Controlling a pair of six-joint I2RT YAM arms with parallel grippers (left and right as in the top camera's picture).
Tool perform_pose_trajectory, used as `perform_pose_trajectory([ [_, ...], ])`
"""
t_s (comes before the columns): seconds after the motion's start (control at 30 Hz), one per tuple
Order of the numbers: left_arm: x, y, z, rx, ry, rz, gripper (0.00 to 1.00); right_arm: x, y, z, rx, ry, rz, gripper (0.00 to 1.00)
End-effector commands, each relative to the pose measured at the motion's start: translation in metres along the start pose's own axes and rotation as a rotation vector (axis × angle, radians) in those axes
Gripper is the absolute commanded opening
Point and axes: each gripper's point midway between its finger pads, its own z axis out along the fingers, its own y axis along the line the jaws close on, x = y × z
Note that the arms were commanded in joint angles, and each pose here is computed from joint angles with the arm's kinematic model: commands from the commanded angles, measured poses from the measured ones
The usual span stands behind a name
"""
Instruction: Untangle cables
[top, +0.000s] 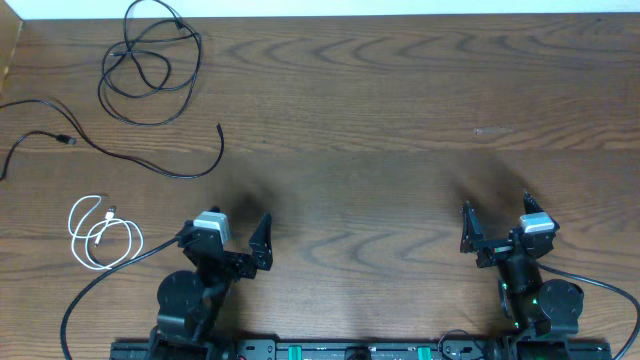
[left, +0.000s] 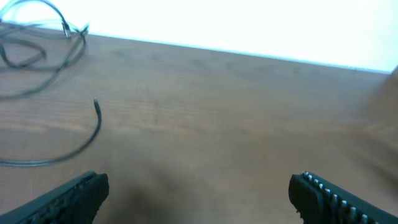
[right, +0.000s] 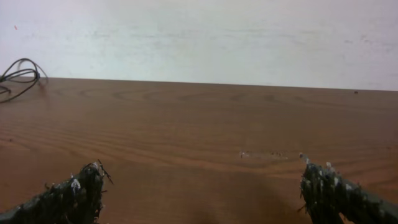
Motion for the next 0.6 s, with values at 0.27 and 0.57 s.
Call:
perform_pose_trajectory([
  [0.27, -0.011, 0.004, 0.005, 0.025, -0.154, 0.100, 0.98, 0.001, 0.000, 0.000, 0.002, 0.000, -0.019, 0.99],
  [0.57, -0.014, 0.016, 0.009, -0.021, -0.220, 0.113, 0.98, 0.001, 0.000, 0.000, 0.002, 0.000, -0.019, 0.99],
])
